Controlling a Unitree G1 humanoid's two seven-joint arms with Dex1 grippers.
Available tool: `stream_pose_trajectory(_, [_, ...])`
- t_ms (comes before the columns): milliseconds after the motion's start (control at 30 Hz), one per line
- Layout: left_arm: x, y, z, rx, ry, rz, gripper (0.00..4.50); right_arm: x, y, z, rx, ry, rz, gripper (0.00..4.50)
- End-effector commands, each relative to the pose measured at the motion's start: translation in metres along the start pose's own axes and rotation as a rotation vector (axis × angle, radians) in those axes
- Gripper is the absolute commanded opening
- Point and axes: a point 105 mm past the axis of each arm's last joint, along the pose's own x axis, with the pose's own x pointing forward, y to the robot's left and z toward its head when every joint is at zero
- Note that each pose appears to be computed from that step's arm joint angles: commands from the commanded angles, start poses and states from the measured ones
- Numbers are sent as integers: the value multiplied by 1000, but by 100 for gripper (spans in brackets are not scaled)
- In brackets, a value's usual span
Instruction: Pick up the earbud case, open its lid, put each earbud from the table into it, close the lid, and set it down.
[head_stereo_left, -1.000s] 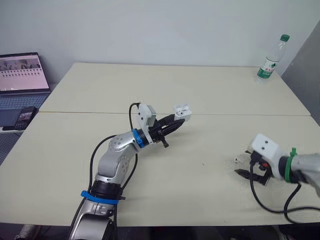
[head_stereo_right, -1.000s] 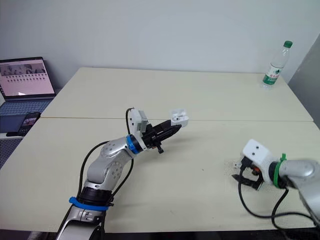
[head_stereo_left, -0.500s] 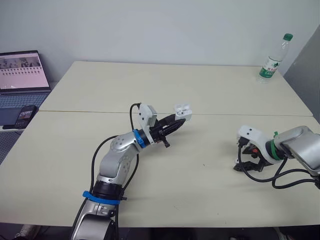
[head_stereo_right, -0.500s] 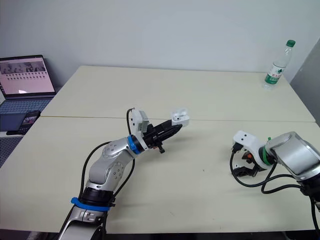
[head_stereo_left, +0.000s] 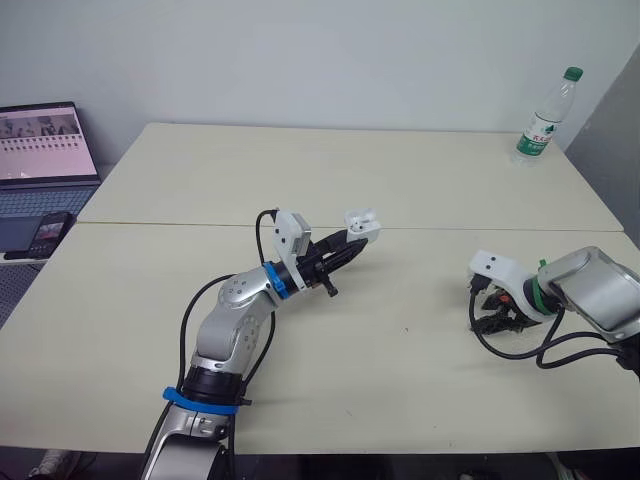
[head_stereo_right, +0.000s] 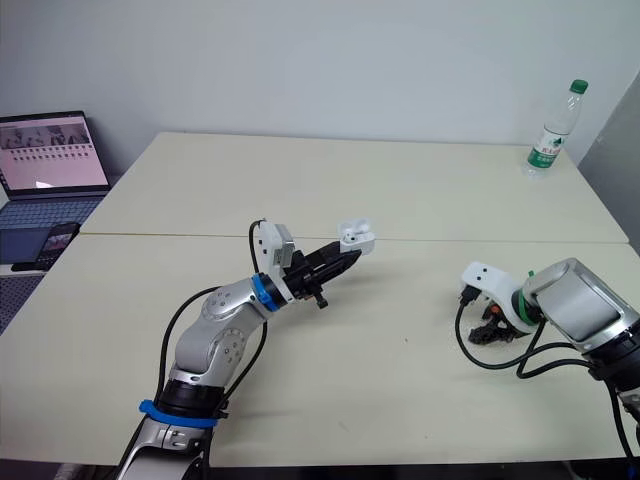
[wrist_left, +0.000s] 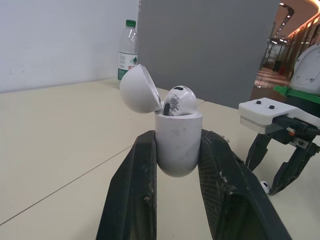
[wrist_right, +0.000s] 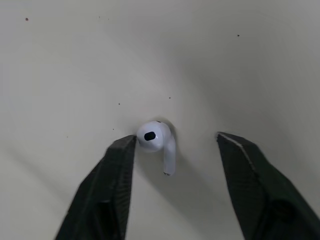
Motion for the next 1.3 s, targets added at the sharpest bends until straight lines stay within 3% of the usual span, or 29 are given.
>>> stream_pose_trajectory(33, [2,-4,15,48,-46,-15,78,-2,5,5,-19,-14,14,135])
stream_pose_trajectory(100, [2,-4,15,47,-45,-16,78,-1,8,5,-23,-20,21,58])
stream_pose_trajectory(133, [2,-4,15,47,-45,-17,78,-1,10,6,-26,-23,27,42])
stream_pose_trajectory(433, [3,-4,14,46,-42,-22,78,-5,22,10,-159,-66,63,42])
stream_pose_trajectory(700, [3,-5,14,45,-39,-24,78,-18,20,-20,-674,8,135,42])
stream_pose_trajectory(833, [3,-5,14,45,-38,-24,78,-23,9,-40,-800,79,148,42])
stream_pose_trajectory(1133, [4,-5,13,44,-36,-32,78,-21,2,-56,-853,126,175,42])
stream_pose_trajectory(1167, [4,-5,13,44,-36,-32,78,-21,3,-57,-848,132,180,114])
stream_pose_trajectory(1300, [3,-5,13,46,-34,-31,78,-21,2,-58,-808,132,162,250])
